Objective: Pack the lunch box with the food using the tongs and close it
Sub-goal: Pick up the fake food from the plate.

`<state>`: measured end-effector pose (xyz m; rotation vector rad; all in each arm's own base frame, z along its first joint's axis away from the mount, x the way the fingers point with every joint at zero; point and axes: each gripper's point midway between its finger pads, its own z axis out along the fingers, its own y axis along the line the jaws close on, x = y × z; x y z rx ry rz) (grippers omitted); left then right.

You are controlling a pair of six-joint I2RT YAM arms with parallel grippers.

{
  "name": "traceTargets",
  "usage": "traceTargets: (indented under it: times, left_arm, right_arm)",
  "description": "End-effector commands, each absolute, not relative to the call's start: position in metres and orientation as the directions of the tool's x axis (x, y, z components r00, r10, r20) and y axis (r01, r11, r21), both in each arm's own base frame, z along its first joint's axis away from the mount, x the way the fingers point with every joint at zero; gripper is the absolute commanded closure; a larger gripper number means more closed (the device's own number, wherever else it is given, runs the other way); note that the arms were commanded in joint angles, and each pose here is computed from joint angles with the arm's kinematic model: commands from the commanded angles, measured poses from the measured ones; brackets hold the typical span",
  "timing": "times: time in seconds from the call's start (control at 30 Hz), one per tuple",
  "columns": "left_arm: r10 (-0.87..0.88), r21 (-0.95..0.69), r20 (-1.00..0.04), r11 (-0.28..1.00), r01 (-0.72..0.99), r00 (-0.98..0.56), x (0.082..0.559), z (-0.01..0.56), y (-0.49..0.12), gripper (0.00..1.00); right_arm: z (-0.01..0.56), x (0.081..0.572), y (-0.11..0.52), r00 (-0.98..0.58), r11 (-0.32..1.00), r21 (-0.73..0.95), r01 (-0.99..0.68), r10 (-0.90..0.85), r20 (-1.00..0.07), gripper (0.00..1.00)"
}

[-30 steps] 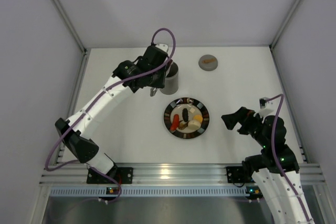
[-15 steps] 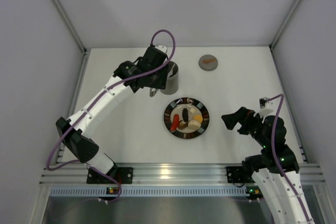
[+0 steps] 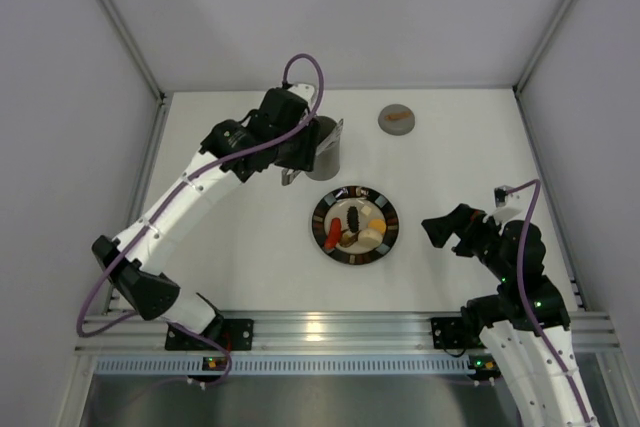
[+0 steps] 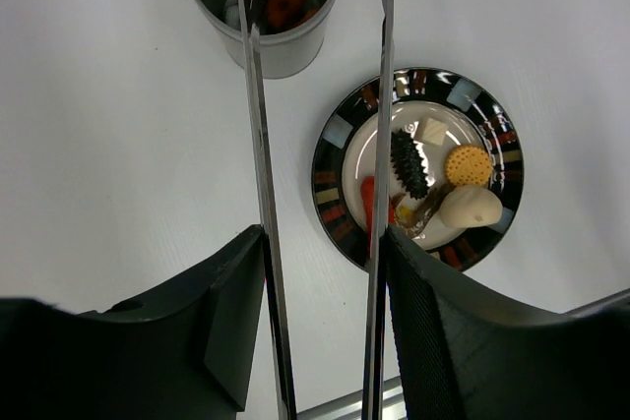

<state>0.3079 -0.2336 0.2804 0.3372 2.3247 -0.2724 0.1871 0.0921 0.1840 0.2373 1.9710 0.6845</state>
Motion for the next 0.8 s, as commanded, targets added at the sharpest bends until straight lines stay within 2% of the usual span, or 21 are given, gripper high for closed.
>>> traceTargets:
  times: [0.0,0.33,0.47,0.77]
  left_arm:
    - [0.113,-0.174,-0.787,0.902,0.395,-0.606,0.290,0.322,-0.236,0.45]
    - [0.210,-0.179,-0.681,0.881,0.438,-0.701,0.214,0.270,-0.218,0.45]
    - [0.253,-0.187,-0.611,0.875,0.446,-0.751,0.185,0.228,-0.216,0.45]
    - [0.310,-0.177,-0.533,0.869,0.462,-0.788,0.152,0.179,-0.218,0.45]
  right_arm:
    - [0.192,0.189,0.090,-0.458,0.822,0.554,-0.130,0.446,-0.769,0.01]
    - [0.188,0.191,0.093,-0.463,0.810,0.572,-0.130,0.460,-0.757,0.00]
    - [0.187,0.192,0.092,-0.464,0.810,0.573,-0.126,0.462,-0.756,0.01]
    - [0.188,0.193,0.093,-0.465,0.808,0.575,-0.128,0.464,-0.754,0.01]
